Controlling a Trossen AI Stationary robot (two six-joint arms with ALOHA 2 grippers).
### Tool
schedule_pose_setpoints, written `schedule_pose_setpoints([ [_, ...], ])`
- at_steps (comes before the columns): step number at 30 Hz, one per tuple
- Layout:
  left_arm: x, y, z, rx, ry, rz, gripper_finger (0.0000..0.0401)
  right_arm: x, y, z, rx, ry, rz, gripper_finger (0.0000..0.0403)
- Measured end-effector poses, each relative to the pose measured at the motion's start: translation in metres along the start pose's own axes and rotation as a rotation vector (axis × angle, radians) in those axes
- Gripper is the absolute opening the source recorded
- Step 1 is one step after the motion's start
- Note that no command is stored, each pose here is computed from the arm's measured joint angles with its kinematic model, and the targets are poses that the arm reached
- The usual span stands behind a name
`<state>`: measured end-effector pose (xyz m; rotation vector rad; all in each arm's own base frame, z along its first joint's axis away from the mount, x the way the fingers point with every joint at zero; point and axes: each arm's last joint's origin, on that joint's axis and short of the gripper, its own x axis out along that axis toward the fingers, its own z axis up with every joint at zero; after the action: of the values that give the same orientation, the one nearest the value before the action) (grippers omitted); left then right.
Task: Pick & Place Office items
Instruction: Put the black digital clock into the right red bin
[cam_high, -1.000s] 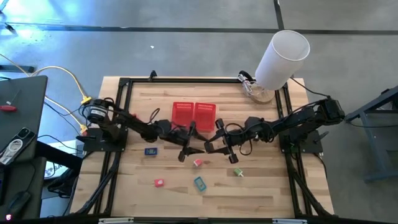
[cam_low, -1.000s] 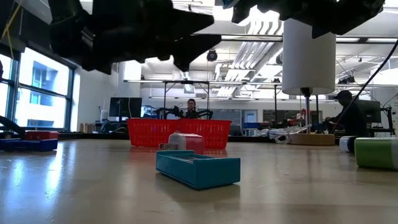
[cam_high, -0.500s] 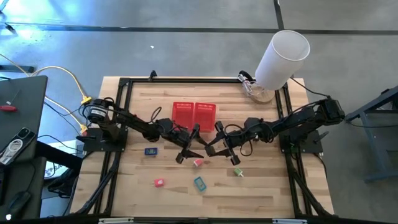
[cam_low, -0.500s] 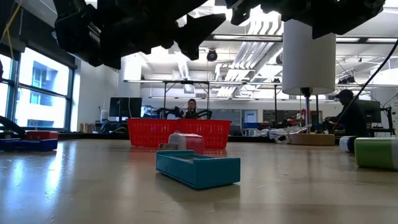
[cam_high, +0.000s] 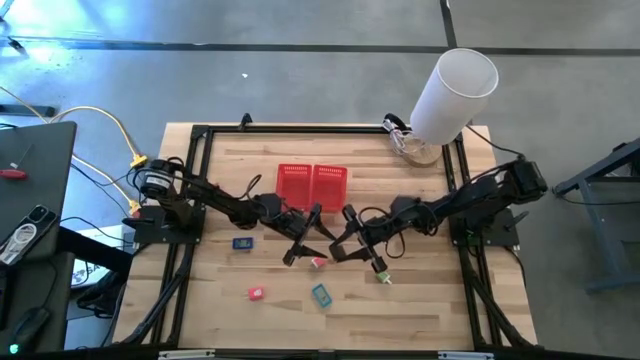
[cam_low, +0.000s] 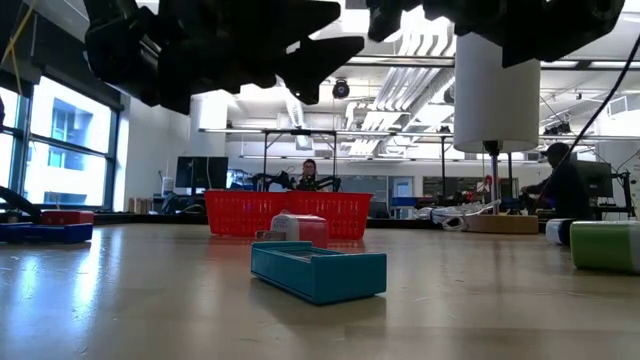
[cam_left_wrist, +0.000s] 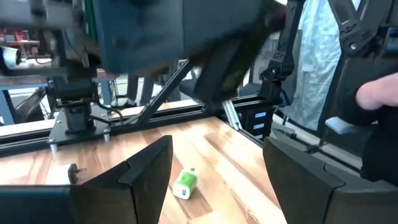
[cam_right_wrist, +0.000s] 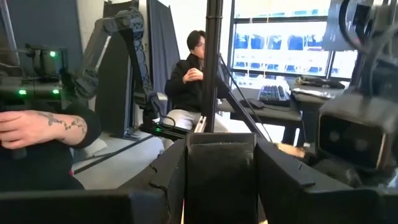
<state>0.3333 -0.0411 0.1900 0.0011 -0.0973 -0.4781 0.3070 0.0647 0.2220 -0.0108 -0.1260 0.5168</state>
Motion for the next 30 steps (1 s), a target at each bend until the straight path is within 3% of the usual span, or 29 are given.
schedule_pose_setpoints([
  [22, 0.000, -0.001, -0.003, -0.073, 0.026, -0.038, 0.0244, 0.019, -0.021, -0.022, 0.090, 0.041, 0.060, 0.0146],
  [30, -0.001, -0.003, -0.003, -0.129, 0.038, -0.116, 0.0243, 0.020, -0.017, -0.025, 0.113, 0.072, 0.094, 0.0150],
])
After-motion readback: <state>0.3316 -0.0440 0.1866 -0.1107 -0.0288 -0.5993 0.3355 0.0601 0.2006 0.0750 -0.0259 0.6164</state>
